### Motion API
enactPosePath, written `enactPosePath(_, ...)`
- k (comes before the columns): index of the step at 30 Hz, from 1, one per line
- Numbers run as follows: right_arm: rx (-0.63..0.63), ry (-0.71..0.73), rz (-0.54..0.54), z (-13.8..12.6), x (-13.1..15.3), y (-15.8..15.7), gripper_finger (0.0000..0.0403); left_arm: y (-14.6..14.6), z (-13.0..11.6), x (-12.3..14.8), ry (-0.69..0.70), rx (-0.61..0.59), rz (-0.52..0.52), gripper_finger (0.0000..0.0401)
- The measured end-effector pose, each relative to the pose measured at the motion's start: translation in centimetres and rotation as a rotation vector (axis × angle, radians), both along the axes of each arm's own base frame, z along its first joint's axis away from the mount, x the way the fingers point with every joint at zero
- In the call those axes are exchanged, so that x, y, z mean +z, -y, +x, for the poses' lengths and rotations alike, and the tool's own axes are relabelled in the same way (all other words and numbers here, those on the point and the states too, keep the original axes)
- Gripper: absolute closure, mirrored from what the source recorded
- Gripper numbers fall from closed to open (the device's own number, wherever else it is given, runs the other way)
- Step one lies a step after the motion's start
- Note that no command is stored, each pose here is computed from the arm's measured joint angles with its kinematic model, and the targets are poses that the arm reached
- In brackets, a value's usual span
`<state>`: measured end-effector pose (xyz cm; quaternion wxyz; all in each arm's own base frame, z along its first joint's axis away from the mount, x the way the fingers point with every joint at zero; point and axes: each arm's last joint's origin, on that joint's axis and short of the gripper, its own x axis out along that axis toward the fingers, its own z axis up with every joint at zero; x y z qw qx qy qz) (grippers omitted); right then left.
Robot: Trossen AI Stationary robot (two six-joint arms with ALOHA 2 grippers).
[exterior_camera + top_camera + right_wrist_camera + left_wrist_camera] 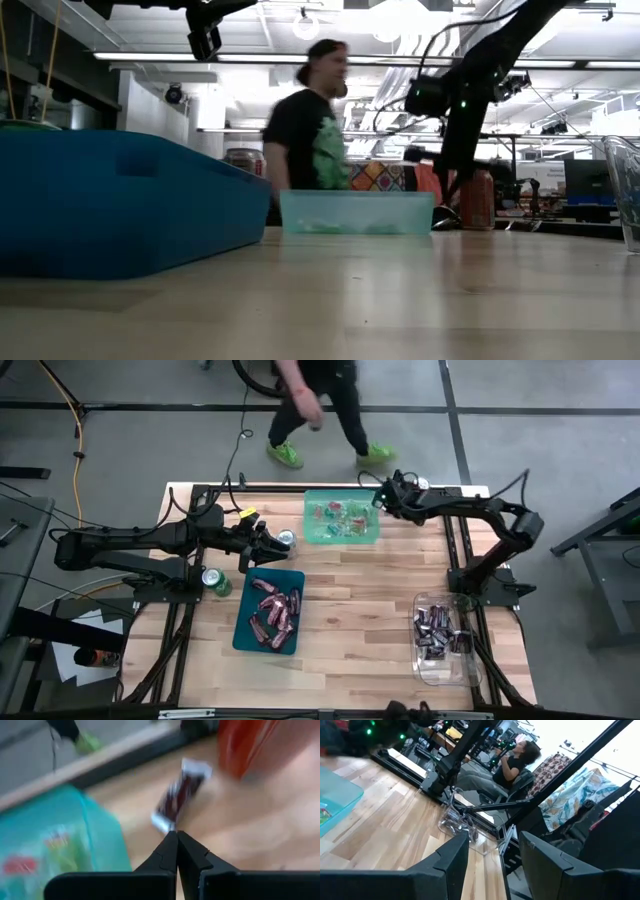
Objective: Organize candy in baskets
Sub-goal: Put the dark brown chocolate bar into the transparent bin
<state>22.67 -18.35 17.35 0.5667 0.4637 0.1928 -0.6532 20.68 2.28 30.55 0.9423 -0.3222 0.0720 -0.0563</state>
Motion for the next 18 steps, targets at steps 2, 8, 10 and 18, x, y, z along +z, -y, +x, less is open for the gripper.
enactPosePath(2, -0.033, 0.004, -0.035, -0.6, 0.5, 0.7, 0.0403, 0.0, 0.0, 0.0, 0.000, 0.000, 0.000, 0.0238)
enactPosePath(8, -0.075, 0.062, -0.011, -0.8, -1.0, 2.9, 0.0403, 0.0, 0.0, 0.0, 0.000, 0.001, 0.001, 0.0238)
enactPosePath(10, -0.084, 0.093, -0.001, -0.2, -1.7, 2.9, 0.0403, 0.0, 0.0, 0.0, -0.001, 0.001, 0.000, 0.0238)
enactPosePath(18, -0.037, -0.050, -0.092, 1.7, -2.9, 0.8, 0.0403, 0.0, 0.0, 0.0, -0.001, 0.001, 0.001, 0.0238)
